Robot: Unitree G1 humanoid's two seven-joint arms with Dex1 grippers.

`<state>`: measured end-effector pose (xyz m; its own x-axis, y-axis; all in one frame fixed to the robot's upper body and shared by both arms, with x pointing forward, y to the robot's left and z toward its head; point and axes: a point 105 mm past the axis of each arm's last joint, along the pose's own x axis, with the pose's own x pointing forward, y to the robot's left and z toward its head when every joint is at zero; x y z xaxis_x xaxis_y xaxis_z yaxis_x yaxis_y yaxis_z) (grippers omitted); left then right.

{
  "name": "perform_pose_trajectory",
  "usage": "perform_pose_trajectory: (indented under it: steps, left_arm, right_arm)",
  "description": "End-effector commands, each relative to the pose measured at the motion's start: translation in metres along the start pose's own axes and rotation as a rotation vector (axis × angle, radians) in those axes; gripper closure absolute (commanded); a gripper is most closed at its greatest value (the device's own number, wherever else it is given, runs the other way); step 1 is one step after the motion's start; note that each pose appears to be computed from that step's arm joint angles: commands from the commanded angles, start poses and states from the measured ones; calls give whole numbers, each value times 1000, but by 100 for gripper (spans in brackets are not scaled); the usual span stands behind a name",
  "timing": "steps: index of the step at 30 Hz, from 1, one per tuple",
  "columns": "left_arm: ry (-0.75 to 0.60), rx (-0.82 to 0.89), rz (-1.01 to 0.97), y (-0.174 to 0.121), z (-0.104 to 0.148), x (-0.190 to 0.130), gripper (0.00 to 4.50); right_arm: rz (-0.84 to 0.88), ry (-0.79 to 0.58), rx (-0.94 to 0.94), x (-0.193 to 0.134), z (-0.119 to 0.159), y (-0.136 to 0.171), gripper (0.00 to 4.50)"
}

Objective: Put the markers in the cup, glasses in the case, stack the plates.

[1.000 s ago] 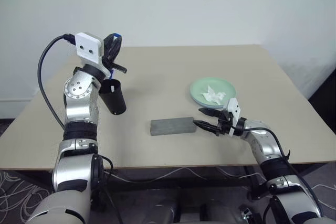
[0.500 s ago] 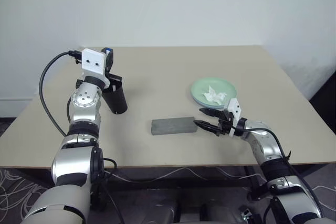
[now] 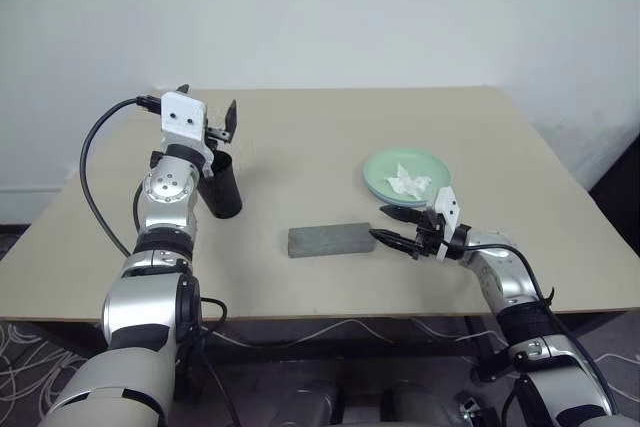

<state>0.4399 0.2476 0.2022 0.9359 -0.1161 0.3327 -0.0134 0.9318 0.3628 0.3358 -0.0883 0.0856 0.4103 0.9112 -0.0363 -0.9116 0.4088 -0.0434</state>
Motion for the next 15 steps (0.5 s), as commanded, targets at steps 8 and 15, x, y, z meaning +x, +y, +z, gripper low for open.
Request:
perform_pose_trajectory:
  steps: [8, 15]
  left_arm:
    - [-106, -222, -168, -8, 28, 5, 28]
    - [-27, -340, -567, -32, 28, -57, 28]
  right_arm:
    - [-7, -63, -53, -1, 24, -5, 145]
    - [2, -75, -54, -5, 31, -3, 145]
